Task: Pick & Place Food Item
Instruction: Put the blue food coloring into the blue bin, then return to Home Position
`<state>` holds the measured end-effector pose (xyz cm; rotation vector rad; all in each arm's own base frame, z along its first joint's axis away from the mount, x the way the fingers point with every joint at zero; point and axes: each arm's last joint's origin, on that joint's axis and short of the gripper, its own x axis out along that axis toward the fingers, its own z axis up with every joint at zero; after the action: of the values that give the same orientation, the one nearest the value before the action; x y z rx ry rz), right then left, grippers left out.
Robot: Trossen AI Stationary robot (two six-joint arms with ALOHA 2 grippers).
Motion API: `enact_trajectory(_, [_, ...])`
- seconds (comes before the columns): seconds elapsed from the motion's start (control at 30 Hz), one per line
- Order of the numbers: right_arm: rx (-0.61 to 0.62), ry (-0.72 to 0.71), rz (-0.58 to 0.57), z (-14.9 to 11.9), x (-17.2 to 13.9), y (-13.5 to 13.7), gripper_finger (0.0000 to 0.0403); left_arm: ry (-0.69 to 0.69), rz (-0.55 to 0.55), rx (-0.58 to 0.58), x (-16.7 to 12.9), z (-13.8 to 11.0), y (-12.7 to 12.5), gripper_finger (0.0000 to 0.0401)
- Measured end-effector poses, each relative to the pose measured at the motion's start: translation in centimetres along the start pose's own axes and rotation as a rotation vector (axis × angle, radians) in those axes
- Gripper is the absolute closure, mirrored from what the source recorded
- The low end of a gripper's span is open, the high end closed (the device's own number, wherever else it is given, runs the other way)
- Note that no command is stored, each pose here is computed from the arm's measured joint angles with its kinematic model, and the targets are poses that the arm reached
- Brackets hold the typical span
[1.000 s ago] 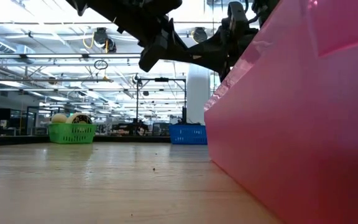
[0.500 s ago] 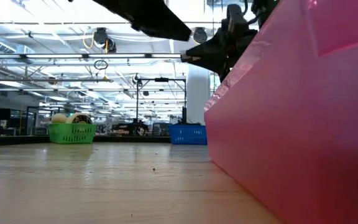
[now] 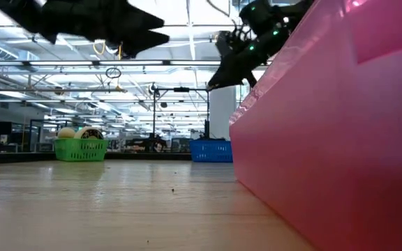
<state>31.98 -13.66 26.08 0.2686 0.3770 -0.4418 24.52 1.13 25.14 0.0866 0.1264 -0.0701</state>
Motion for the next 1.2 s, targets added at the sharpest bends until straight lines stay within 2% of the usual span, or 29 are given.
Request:
enact_trajectory(0.1, [0.01,0.06,-0.09,1.4,0.4,-2.1,0.0339,-0.118,0.061,-0.056,-2.1,-1.5,0.8,0.0132])
enact_trajectory(0.2, [0.027,0.07,-0.131,2.2,1.3,-3.8,0.0339,-0.214,0.099,-0.095,-3.8,-2.8,1.1,0.0132])
enact_trajectory(0.3, [0.083,0.135,-0.143,1.1,2.5,-5.5,0.0339,-0.259,0.116,-0.121,-4.8,-3.8,1.2,0.0132])
enact_trajectory(0.4, [0.142,0.203,-0.158,-0.6,4.0,-6.7,0.0339,-0.248,0.121,-0.134,-5.2,-4.6,1.1,0.0132])
enact_trajectory(0.63, [0.194,0.255,-0.174,-2.4,5.8,-7.3,0.0331,-0.221,0.11,-0.139,-5.2,-5.1,1.0,0.0132])
enact_trajectory(0.93, [0.21,0.243,-0.182,-2.2,5.6,-7.3,0.0294,-0.205,0.11,-0.135,-5.2,-5.2,1.0,0.0132])
enact_trajectory(1.2, [0.214,0.237,-0.178,-2.1,5.7,-7.3,0.0289,-0.198,0.113,-0.111,-5.2,-5.3,1.0,0.0132])
